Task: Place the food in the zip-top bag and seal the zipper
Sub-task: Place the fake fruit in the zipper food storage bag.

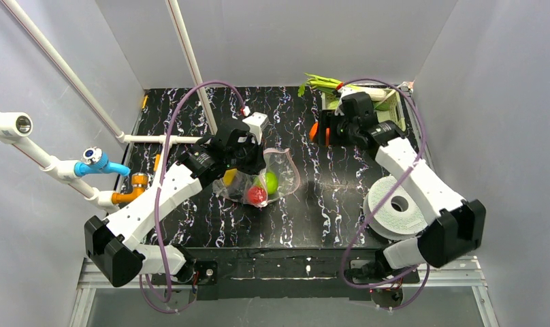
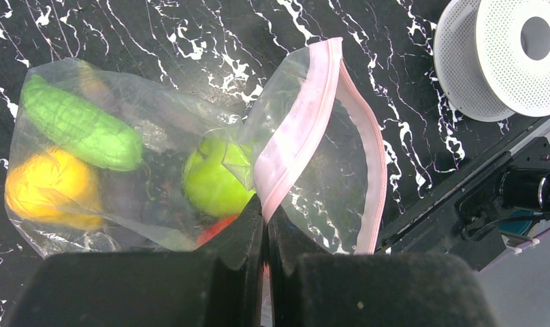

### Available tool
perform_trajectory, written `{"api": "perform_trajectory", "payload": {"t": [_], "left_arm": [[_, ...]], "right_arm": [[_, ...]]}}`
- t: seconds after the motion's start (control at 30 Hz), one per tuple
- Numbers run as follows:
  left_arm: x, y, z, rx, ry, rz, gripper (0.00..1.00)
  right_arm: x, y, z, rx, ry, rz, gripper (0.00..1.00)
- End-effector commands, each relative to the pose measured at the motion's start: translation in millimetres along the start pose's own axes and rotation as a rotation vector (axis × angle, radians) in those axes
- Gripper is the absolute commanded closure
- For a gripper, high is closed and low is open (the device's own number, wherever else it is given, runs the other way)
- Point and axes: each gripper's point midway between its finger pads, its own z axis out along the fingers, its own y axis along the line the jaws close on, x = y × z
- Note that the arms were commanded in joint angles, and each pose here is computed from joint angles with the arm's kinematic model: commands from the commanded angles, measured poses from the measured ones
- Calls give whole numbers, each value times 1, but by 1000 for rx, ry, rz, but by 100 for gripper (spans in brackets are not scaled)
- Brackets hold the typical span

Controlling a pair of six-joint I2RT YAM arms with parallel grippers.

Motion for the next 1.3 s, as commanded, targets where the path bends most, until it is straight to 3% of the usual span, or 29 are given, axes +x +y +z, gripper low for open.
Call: {"api": "perform_trajectory", "payload": {"t": [0.0, 0.27, 0.5, 0.93, 1.27], "left_arm": [[-5, 2, -11, -10, -38, -3, 100], [-6, 3, -11, -12, -52, 1, 100], [-10, 1, -17, 5, -87, 8, 100], [-13, -10, -21, 64, -110, 13, 100], [7, -42, 5, 229, 21, -83, 100]], "right_arm": [[8, 47, -40, -208, -26, -41, 98], [34, 104, -98, -533, -26, -129, 96], [63, 137, -103, -646, 34, -212, 95], [79, 151, -75, -632, 80, -179, 95], [101, 118, -54, -474, 75, -148, 96]]}}
